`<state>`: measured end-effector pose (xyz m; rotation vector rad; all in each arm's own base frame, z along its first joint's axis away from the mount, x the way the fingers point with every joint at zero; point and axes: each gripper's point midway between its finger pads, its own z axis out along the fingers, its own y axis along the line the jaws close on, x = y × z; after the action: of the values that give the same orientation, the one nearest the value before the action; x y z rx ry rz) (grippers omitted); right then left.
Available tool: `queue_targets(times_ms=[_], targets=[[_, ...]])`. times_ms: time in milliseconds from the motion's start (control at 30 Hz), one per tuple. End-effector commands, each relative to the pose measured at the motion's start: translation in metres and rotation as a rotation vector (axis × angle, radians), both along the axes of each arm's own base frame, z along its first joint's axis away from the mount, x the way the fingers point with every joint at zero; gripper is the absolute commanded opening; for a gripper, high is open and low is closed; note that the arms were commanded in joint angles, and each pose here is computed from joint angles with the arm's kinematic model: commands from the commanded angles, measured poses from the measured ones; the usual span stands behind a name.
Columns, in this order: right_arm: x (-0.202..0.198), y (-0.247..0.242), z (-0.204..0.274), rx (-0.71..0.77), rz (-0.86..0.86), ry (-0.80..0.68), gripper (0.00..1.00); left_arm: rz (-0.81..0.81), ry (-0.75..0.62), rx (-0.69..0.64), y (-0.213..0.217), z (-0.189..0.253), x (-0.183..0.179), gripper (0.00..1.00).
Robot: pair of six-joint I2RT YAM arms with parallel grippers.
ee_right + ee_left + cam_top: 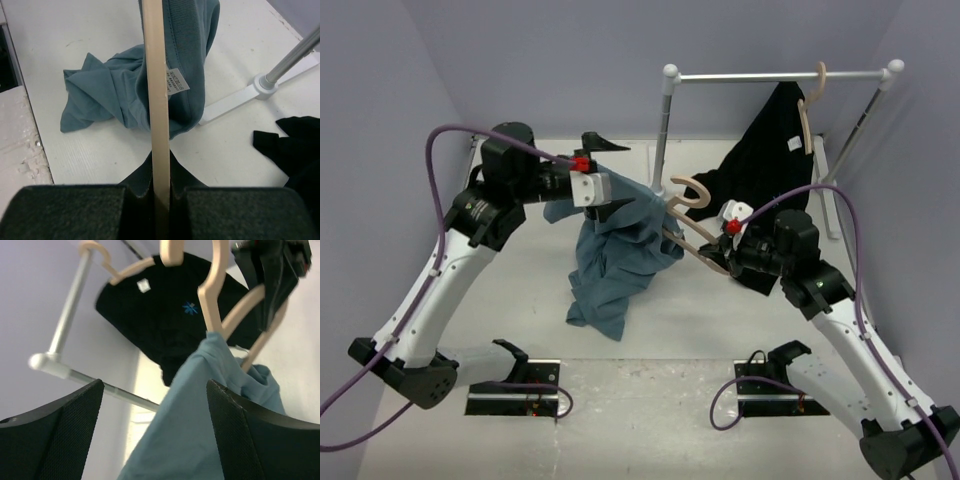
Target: Place the t-shirt on the hanger
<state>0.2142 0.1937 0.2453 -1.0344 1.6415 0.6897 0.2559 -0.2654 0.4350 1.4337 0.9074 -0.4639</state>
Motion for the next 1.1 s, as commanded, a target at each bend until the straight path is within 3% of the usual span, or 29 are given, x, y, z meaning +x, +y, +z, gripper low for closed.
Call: queue_targets(times_ms=[0, 100, 233, 300, 367, 467, 700, 733, 767, 800, 833, 867, 900, 933, 1000, 1067], targets=[[-0.004, 0.001, 0.033, -0.011, 0.059, -0.107, 0.0, -0.099, 0.149, 0.106, -0.007, -0.036, -0.012, 0.81], [-0.006, 0.0, 0.036, -0.016, 0.064, -0.119, 0.0, -0.137, 0.193, 0.137, -0.014, -0.046, -0.013, 0.7], [-0.005, -0.003, 0.039, -0.026, 0.053, -0.136, 0.0, -0.178, 0.225, 0.184, -0.02, -0.054, -0.017, 0.62], [-0.005, -0.004, 0.039, -0.033, 0.05, -0.134, 0.0, -0.185, 0.234, 0.198, -0.021, -0.057, -0.018, 0.51], [-0.005, -0.004, 0.039, -0.035, 0.052, -0.134, 0.0, -0.186, 0.238, 0.198, -0.022, -0.058, -0.018, 0.27], [-0.004, -0.004, 0.038, -0.039, 0.054, -0.13, 0.0, -0.174, 0.256, 0.197, -0.023, -0.06, -0.016, 0.0], [-0.004, 0.007, 0.055, 0.045, 0.082, -0.166, 0.02, -0.157, 0.292, 0.182, -0.026, -0.059, -0.016, 0.0], [0.0, 0.006, 0.058, 0.065, 0.055, -0.167, 0.14, -0.138, 0.298, 0.175, -0.025, -0.058, -0.013, 0.0], [0.012, 0.0, 0.06, 0.135, -0.081, -0.098, 0.62, -0.091, 0.316, 0.157, -0.024, -0.054, -0.007, 0.0], [0.011, 0.0, 0.056, 0.134, -0.082, -0.093, 0.77, -0.061, 0.324, 0.149, -0.023, -0.052, -0.004, 0.0], [0.031, -0.019, 0.06, 0.195, -0.295, -0.055, 0.9, -0.002, 0.357, 0.139, -0.02, -0.052, 0.002, 0.0], [0.06, -0.06, 0.06, 0.244, -0.63, -0.033, 0.98, 0.031, 0.356, 0.121, -0.018, -0.047, 0.005, 0.0], [0.06, -0.078, 0.061, 0.35, -0.778, 0.04, 0.99, 0.077, 0.378, 0.105, -0.014, -0.045, 0.006, 0.0], [0.063, -0.09, 0.057, 0.346, -0.852, 0.04, 0.99, 0.082, 0.38, 0.103, -0.013, -0.045, 0.006, 0.0], [0.048, -0.099, 0.049, 0.471, -0.937, 0.144, 0.99, 0.135, 0.412, 0.076, -0.005, -0.044, 0.003, 0.0], [0.033, -0.092, 0.042, 0.616, -0.918, 0.246, 0.99, 0.158, 0.44, 0.055, 0.0, -0.047, -0.004, 0.0]])
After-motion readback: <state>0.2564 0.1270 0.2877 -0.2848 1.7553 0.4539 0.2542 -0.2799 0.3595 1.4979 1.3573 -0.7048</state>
